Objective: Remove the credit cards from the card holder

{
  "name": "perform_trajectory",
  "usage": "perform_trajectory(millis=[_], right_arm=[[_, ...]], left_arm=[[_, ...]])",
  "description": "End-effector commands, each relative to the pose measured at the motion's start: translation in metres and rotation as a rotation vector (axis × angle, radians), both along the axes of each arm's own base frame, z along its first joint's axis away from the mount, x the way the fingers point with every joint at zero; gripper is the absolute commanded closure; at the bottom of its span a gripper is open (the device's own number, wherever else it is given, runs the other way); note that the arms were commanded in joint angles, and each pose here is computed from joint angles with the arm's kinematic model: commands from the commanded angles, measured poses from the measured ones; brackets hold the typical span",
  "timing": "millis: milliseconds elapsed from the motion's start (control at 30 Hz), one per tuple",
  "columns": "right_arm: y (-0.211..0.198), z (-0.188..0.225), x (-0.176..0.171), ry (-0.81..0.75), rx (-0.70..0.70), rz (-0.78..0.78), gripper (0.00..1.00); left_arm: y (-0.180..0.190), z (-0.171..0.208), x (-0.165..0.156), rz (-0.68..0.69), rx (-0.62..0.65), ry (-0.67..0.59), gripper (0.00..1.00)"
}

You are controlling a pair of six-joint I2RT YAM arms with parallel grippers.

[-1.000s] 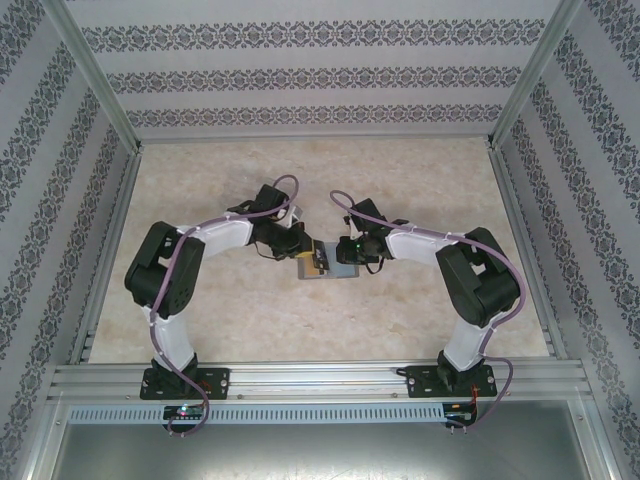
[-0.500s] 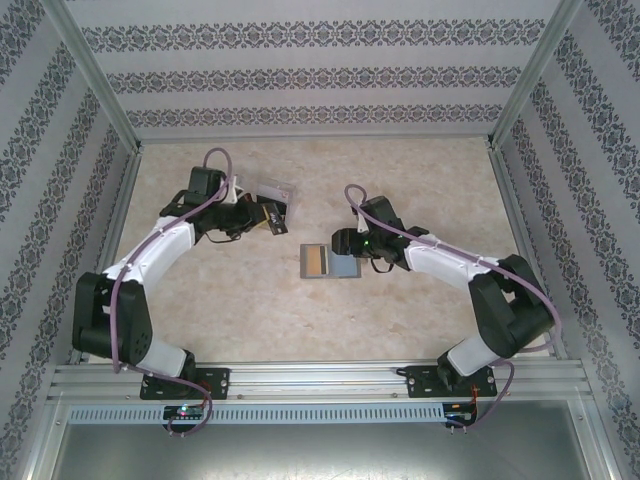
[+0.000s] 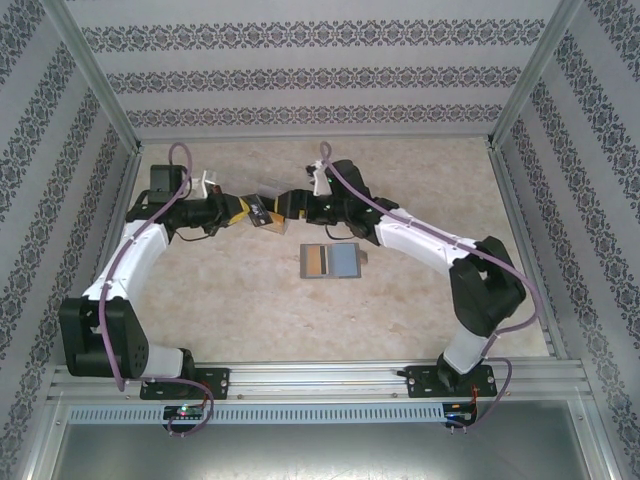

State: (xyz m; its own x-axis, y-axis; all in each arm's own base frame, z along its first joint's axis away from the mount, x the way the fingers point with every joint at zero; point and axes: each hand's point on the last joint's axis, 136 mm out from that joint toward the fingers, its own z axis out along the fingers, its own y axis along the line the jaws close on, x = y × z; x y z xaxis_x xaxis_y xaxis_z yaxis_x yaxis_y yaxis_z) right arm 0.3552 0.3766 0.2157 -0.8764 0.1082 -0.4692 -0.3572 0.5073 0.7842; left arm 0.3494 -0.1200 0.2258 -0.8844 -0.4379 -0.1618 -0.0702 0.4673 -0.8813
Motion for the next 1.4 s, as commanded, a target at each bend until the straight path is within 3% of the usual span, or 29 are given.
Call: perform_trajectory(millis=[0, 167, 300, 800, 1133, 1200, 1267, 1333, 1367], right_arm=[[0.030, 0.017, -0.007, 0.080, 0.106, 0.071, 0.30], [0.052, 0.016, -0.005, 0.131, 0.126, 0.082, 0.32], [0.060, 0.016, -0.008, 0.175, 0.185, 0.107, 0.38], [0.050, 0.021, -0.020, 0.128, 0.210, 0.150, 0.59], [0.046, 0.032, -0.026, 0.041, 0.208, 0.184, 0.86], [0.046, 0.031, -0.025, 0.026, 0.194, 0.183, 0.93], [0.044, 0.028, -0.023, -0.014, 0.161, 0.180, 1.00], [0.039, 0.020, -0.018, -0.066, 0.100, 0.163, 1.00], [0.036, 0.015, -0.016, -0.101, 0.056, 0.158, 1.00]], left_arm=[[-0.002, 0.020, -0.007, -0.039, -0.102, -0.054, 1.00], [-0.002, 0.025, -0.007, -0.039, -0.114, -0.083, 1.00], [0.003, 0.026, -0.007, -0.025, -0.121, -0.095, 1.00], [0.011, 0.025, -0.009, -0.005, -0.113, -0.113, 1.00], [0.015, 0.018, -0.011, 0.010, -0.092, -0.087, 1.00], [0.019, 0.013, -0.013, 0.027, -0.060, -0.061, 0.88], [0.026, 0.003, -0.017, 0.059, 0.004, -0.016, 0.63], [0.038, -0.012, -0.022, 0.108, 0.097, 0.044, 0.39], [0.046, -0.020, -0.025, 0.131, 0.154, 0.070, 0.32]])
